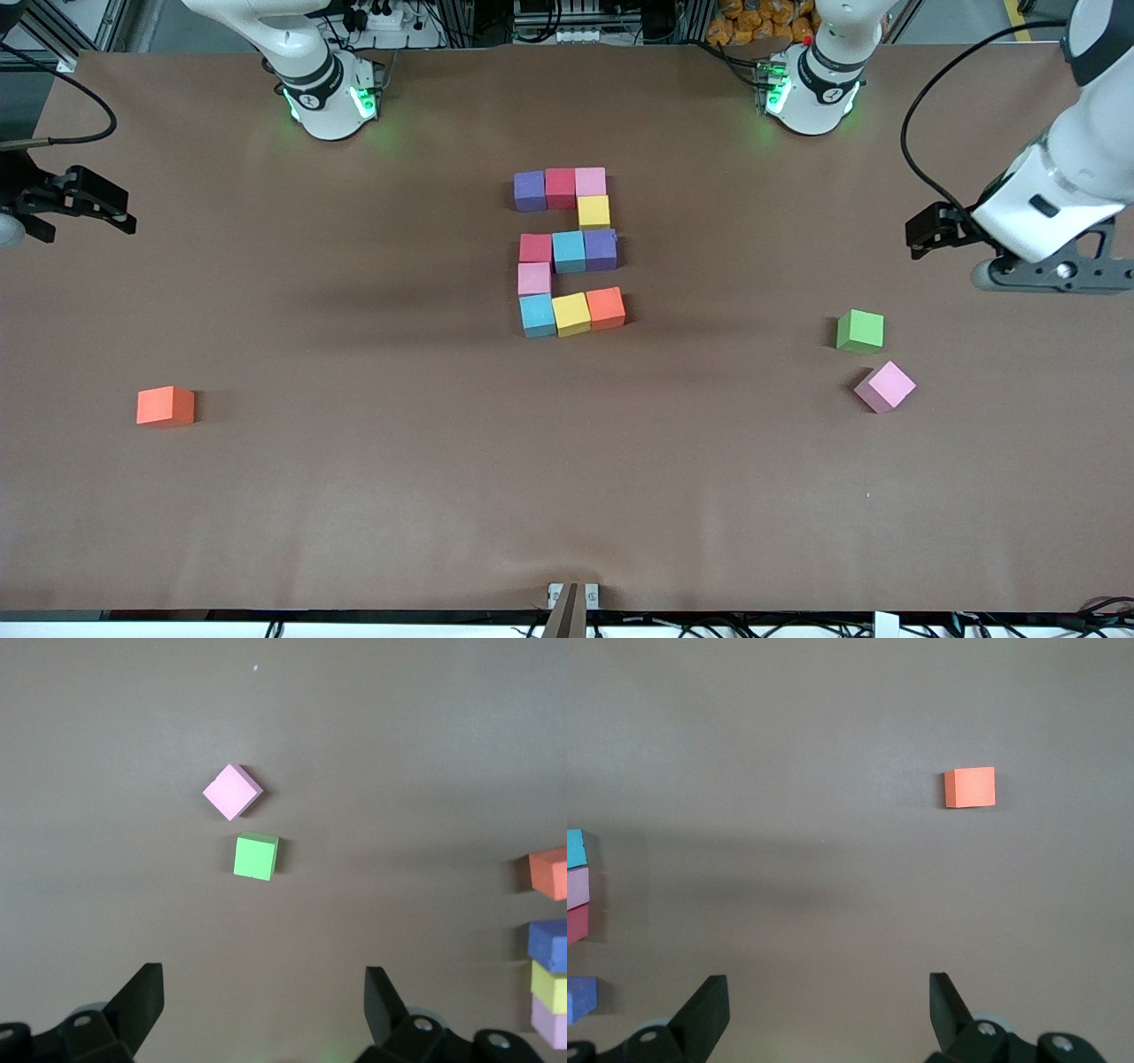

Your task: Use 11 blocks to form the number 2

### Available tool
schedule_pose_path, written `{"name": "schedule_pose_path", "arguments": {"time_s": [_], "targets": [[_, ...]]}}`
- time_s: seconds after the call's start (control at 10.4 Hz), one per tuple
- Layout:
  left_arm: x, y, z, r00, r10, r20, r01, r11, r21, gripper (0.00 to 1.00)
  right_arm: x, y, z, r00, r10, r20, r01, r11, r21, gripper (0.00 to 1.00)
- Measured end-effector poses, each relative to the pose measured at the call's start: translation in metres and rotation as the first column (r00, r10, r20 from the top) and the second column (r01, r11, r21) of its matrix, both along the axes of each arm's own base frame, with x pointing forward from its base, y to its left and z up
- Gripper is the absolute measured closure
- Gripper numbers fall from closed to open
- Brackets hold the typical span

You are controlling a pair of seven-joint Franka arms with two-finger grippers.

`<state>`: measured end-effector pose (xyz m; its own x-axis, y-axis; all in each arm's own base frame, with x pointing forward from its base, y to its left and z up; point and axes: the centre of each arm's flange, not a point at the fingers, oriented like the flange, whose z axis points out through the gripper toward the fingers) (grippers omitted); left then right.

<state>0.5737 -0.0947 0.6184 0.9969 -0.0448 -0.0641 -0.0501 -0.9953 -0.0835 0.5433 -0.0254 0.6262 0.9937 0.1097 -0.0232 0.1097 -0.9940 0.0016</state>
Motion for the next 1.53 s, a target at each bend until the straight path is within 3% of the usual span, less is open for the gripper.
{"name": "schedule_pose_path", "arguments": {"time_s": [0.38, 0.58, 1.53], "targets": [[-0.026, 0.029, 0.011, 0.997, 0.017, 0.074, -0.016, 1.0, -0.02, 0.0, 0.0, 0.0, -0.001, 1.0, 0.0, 0.0, 0.0, 1.0, 0.0, 0.0], [-0.036, 0.038, 0.007, 0.997, 0.03, 0.075, -0.029, 0.999, -0.017, 0.0, 0.0, 0.0, -0.001, 1.0, 0.0, 0.0, 0.0, 1.0, 0.0, 0.0], [-0.03, 0.035, -0.001, 0.998, 0.032, 0.057, -0.029, 0.998, -0.06, 0.0, 0.0, 0.0, -0.001, 1.0, 0.0, 0.0, 0.0, 1.0, 0.0, 0.0]]}}
